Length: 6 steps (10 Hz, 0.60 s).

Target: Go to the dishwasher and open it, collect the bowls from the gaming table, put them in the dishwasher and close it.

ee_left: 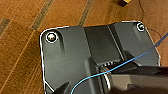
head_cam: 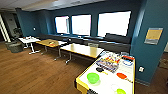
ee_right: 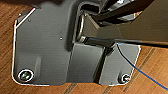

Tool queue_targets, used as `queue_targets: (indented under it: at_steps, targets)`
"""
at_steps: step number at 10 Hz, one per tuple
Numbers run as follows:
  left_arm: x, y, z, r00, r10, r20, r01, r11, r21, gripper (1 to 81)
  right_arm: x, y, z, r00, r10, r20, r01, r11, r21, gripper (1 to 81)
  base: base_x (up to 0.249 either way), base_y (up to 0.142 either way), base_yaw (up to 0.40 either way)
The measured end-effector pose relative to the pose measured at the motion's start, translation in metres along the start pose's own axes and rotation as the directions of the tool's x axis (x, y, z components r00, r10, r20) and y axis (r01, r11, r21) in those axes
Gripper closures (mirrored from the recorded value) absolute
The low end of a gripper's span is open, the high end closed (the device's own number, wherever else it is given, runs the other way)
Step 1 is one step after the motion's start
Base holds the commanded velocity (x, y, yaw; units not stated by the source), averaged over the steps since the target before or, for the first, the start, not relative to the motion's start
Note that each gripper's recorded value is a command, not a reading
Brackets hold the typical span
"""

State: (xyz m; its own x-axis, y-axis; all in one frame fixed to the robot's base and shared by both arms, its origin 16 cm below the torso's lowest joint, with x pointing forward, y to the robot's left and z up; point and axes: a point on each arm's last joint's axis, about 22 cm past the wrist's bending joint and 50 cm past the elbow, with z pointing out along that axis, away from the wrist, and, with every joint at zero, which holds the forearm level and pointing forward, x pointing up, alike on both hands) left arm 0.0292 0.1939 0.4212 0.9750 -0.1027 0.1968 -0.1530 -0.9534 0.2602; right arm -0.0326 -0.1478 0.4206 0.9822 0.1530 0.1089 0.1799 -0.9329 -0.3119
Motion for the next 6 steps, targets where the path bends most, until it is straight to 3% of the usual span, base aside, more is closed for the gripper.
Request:
queue_targets:
  at_steps: [6]
  targets:
    - [0.0003, 0.0, 0.0, 1.0, 0.0, -0.001, 0.0, 1.0, 0.0, 1.0, 0.0, 0.0, 0.0, 1.0, 0.0, 0.0, 0.0, 1.0, 0.0, 1.0, 0.09, 0.078, 0.0]
